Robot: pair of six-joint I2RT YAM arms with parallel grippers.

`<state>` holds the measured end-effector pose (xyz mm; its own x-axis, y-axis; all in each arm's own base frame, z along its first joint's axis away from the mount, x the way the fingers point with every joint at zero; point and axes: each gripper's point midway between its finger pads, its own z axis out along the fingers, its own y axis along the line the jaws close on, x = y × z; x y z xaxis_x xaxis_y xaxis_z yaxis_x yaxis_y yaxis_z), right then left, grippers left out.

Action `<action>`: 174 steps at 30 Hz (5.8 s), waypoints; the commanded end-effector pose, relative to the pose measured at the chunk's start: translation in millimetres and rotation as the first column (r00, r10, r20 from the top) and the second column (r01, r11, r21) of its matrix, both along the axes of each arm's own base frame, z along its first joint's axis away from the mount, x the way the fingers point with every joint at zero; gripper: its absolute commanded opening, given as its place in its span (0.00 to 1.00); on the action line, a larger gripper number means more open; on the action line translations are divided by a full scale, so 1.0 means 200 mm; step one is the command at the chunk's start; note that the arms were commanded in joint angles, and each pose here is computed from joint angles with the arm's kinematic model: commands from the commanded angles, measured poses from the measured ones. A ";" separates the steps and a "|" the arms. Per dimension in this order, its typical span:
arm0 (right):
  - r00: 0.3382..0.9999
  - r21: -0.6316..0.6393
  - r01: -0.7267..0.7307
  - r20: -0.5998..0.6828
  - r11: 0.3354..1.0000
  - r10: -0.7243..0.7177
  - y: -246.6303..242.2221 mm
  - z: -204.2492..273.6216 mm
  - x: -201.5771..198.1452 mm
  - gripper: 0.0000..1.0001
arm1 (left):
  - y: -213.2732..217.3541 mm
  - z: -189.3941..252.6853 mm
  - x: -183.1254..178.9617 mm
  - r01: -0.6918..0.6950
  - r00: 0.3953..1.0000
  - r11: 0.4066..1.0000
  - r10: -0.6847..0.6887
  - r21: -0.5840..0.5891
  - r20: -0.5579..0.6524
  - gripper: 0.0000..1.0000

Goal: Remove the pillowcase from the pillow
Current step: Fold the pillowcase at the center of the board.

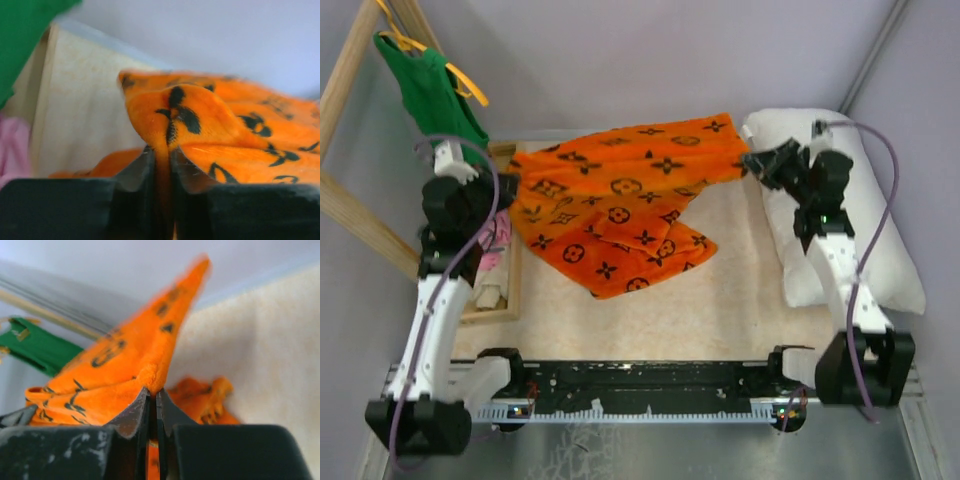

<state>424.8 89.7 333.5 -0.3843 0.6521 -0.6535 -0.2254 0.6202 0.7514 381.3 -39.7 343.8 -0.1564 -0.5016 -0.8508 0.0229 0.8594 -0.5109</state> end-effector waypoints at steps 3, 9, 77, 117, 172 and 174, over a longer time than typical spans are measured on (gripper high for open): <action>0.987 -0.159 0.051 -0.142 0.986 -0.074 0.04 -0.75 -0.53 0.52 | -0.10 -0.90 -0.52 0.042 0.922 0.988 -0.096 -0.151 -0.375 0.78; 0.976 -0.301 0.134 -0.125 0.944 -0.179 -0.04 -0.85 -0.64 0.99 | -0.04 -1.04 -0.61 -0.039 0.898 0.993 -0.014 -0.111 -0.440 1.00; 0.819 -0.142 -0.155 -0.572 0.978 0.047 0.14 -1.52 -0.54 0.90 | 0.02 -1.17 -0.06 0.214 0.700 0.970 -0.071 0.114 -0.710 0.90; 0.948 -0.144 -0.220 -0.265 0.965 0.176 0.22 -1.19 -0.49 0.52 | 0.03 -1.25 -0.04 0.224 0.680 0.966 -0.063 0.125 -0.731 0.89; 0.959 -0.366 -0.026 -0.272 0.930 -0.081 0.00 -0.98 -0.39 0.00 | -0.37 -1.25 0.13 0.307 0.702 0.897 0.011 0.317 -0.712 0.80; 0.958 -0.366 -0.028 -0.274 0.930 -0.079 0.00 -0.99 -0.39 0.00 | -0.39 -1.30 0.11 0.323 0.676 0.904 -0.012 0.281 -0.737 0.76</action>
<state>338.5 85.1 123.8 -0.5973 0.4183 -0.6842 0.0292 0.8640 0.5027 407.0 -108.2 80.9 -0.8162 -0.0879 -0.5711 -0.0776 0.9961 -0.0425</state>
